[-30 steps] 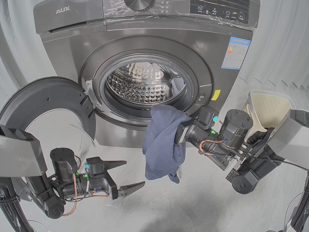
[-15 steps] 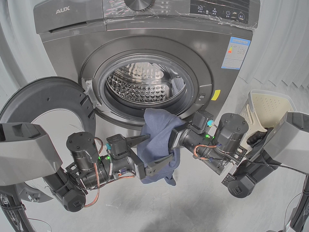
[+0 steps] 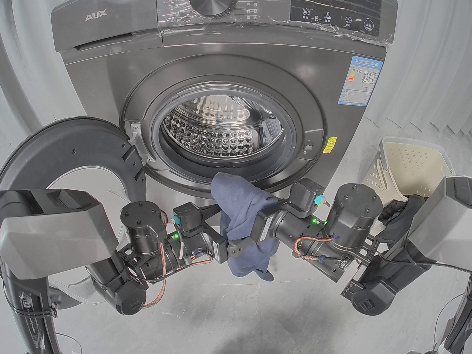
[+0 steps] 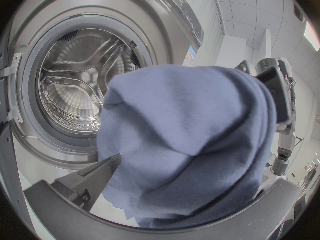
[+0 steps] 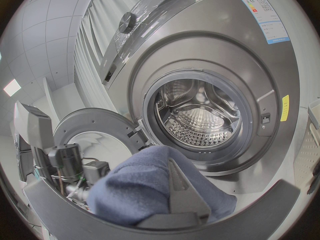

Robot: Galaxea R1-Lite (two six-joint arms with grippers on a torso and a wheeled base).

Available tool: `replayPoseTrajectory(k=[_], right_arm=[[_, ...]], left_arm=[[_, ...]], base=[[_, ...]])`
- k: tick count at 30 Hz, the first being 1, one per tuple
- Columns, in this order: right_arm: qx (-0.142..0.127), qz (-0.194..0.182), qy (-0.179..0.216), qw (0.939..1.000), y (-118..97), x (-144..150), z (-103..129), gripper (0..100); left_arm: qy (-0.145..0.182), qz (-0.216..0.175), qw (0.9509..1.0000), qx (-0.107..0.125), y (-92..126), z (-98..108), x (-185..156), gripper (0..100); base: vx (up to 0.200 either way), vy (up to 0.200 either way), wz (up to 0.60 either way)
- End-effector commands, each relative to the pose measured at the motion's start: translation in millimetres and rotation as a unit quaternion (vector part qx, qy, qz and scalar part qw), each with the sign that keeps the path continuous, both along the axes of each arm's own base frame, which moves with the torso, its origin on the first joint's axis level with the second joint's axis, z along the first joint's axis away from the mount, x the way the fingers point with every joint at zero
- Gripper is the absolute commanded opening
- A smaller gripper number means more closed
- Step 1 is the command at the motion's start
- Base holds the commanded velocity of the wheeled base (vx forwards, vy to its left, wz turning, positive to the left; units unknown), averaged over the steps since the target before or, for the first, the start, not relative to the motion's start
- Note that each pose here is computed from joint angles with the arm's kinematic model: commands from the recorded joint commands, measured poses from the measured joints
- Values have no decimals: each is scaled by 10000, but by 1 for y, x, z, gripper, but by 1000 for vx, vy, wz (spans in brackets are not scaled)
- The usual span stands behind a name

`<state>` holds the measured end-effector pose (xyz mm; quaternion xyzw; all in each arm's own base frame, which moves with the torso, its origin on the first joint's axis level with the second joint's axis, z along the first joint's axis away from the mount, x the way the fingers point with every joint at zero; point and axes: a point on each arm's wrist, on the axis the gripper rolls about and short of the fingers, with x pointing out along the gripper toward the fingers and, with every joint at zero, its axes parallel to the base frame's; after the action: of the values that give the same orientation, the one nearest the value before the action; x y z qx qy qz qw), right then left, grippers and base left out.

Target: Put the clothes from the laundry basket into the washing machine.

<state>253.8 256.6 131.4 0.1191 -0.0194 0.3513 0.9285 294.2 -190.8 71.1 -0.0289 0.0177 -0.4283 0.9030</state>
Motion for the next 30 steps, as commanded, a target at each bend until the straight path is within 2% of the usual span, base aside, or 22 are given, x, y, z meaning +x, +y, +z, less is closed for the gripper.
replayPoseTrajectory(k=[1, 13, 14, 22, 26, 30], right_arm=[[6, 66, 21, 10000, -2, -9, 3, 0], [63, 181, 51, 9998, 3, -15, 4, 0], [63, 182, 61, 9998, 3, -15, 4, 0], [136, 41, 42, 9999, -5, -9, 8, 0], [109, -136, 56, 9998, -19, -5, 9, 0], [-12, -253, 192, 9995, -29, -4, 2, 0]], left_arm=[[17, 112, 9999, 5, 0, -8, 11, 100], [71, 142, 9999, 64, -1, -15, 14, 100], [65, 150, 9998, 60, 0, -15, 14, 0], [101, 312, 9994, -98, 11, -8, 19, 0], [92, 413, 9984, -363, 21, 9, 18, 0], [66, 398, 9980, -496, 24, 23, 9, 0]], base=[[0, 0, 0], [0, 0, 0], [0, 0, 0], [0, 0, 0], [0, 0, 0], [0, 0, 0]])
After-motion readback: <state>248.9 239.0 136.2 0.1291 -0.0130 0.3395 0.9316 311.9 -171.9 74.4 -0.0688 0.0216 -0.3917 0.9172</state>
